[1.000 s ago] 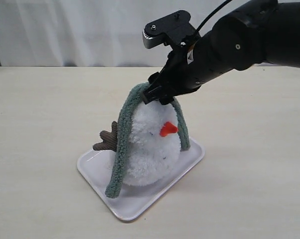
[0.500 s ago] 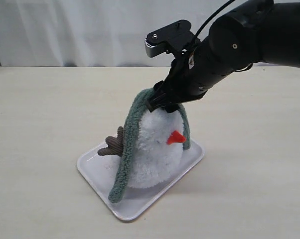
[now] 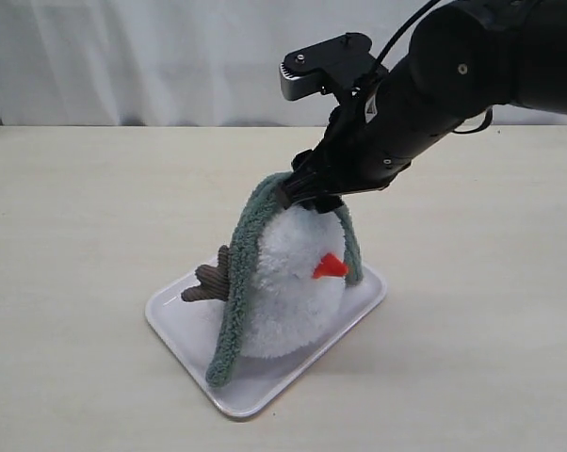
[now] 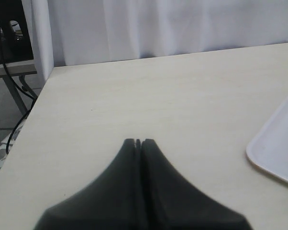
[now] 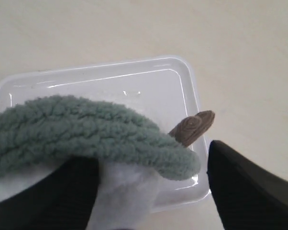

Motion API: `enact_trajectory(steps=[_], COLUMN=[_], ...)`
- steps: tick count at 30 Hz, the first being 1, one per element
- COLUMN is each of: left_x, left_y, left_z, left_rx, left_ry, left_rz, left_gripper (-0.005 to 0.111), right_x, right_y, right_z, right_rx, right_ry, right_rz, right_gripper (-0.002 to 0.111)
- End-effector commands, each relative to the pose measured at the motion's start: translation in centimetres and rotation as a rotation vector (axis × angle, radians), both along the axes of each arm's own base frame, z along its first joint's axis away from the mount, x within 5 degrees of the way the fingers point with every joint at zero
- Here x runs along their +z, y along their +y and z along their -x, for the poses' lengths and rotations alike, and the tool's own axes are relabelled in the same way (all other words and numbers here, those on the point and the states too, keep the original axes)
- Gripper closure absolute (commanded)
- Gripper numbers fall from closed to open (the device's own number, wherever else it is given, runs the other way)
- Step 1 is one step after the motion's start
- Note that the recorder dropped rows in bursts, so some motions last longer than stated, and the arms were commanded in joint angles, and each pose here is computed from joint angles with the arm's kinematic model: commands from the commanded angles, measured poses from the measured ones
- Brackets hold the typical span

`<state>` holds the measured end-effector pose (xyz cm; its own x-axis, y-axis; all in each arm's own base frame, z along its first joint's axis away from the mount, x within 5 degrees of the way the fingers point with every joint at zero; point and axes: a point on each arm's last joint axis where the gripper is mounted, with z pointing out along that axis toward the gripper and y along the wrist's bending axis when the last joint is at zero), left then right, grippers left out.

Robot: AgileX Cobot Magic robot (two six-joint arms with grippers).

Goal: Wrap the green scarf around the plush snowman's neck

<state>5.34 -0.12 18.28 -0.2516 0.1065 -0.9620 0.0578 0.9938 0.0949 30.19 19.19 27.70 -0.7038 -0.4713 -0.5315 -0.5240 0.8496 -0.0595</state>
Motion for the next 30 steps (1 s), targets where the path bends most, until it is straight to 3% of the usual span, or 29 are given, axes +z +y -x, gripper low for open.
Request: enact_trajectory(steps=[1,8,11,15,21,30], left_x=[0.0,0.0,0.0,0.0,0.0,0.0], left_y=[0.0,0.0,0.0,0.0,0.0,0.0], left_z=[0.0,0.0,0.0,0.0,0.0,0.0], left_rx=[0.001,0.001,0.001,0.001,0.001,0.001], left_ry=[-0.015,-0.015,-0.015,-0.015,-0.015,-0.015], left_rz=[0.002,0.002,0.002,0.002,0.002,0.002], left_gripper=[0.107,0.107,0.107,0.107,0.107,0.107], right_x=[0.9,1.6,2.3,2.9,3.3,0.1], right_y=[-0.7,-0.6,-0.2,0.7,1.7,2.7], right_z=[1.0,1.7,1.6,1.6,1.0,-0.9], right_rx=[-0.007,-0.016,0.001,0.073,0.098,0.062], right_ry=[0.042,0.066,0.015,-0.027,-0.093,-0.060], right_rz=[0.021,-0.024,-0.096,-0.185,-0.296,-0.284], right_gripper=[0.046,0.050,0.079,0.103,0.104,0.104])
